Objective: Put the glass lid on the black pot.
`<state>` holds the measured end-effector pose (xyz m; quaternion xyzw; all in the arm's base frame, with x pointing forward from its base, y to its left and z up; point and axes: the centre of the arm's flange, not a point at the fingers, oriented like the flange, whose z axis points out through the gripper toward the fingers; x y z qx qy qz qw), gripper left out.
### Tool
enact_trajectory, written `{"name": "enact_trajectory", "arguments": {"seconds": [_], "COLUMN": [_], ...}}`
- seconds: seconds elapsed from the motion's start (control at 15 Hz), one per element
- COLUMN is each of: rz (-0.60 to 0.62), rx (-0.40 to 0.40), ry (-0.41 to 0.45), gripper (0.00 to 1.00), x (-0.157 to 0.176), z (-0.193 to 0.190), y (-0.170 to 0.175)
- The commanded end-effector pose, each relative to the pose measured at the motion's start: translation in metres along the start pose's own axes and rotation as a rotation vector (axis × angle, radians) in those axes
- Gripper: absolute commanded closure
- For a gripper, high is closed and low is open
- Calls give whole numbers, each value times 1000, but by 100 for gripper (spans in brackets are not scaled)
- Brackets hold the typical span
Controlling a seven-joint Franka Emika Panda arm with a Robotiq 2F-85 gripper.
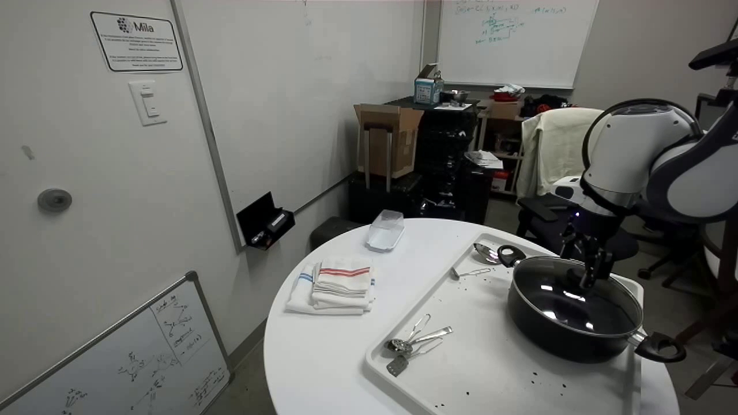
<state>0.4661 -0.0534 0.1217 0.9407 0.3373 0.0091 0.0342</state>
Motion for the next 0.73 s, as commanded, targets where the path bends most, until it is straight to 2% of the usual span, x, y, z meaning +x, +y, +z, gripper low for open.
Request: {"name": "enact_trajectory", "arguments": {"seconds": [0.0, 0.67], "rz": [-10, -28], "rx": [1, -12], "ry": [8, 31], "gripper": [0, 0], "x": [-1, 0], "z": [-26, -63], "y": [-9, -18]}}
